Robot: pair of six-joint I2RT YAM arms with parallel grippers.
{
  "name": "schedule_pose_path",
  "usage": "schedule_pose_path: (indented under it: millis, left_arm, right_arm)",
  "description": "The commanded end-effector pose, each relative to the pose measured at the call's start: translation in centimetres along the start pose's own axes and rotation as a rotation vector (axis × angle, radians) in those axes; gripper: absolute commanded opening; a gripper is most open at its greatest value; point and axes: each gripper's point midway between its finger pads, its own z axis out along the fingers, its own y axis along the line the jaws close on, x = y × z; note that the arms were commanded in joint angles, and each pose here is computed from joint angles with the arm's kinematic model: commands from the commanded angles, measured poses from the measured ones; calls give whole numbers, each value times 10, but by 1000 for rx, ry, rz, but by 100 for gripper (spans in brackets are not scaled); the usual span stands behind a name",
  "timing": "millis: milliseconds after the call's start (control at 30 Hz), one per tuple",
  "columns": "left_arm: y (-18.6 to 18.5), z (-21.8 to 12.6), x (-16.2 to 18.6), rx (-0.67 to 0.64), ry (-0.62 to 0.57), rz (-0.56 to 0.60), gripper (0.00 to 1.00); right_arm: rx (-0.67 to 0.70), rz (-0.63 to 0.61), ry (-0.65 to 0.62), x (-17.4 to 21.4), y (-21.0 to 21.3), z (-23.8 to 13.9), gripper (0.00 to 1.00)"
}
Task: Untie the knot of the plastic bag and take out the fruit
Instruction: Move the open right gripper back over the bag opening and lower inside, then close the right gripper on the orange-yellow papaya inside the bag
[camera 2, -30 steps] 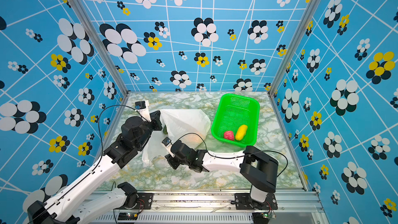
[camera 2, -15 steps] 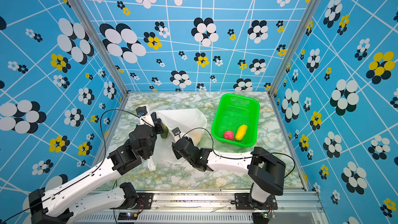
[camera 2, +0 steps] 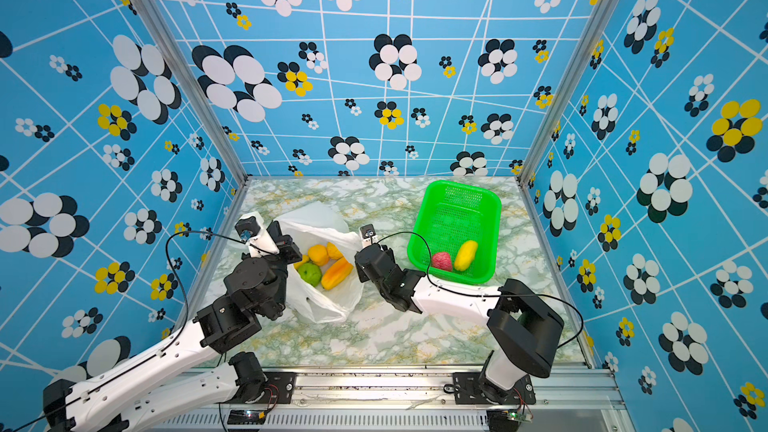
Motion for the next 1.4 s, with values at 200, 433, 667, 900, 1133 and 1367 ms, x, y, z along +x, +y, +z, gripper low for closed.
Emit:
schedule_pose_path:
  millis: [200,433,667,900,1133,1367]
  left_arm:
    - [-57,17,8,130,80,84,0]
    - [-68,15,13,195,103,90,0]
    - [-62,9,12,239,88,60,0]
    - [-59,6,15,296,85,31,0]
    - [-56,7,14,301,82,16,0]
    - [-53,5,13,312,79,1,0]
  right_arm:
    - [-231,-252,-118,-1,68,-79,58]
    - [-375,61,-13,37,110,-54,49]
    - [-221,224,56,50,90,-4,61]
    - [-144,424,174,56,61,51,81]
    - [-149,472,279,63,80,88,89]
    - [-85,455,300,82,75,105,89]
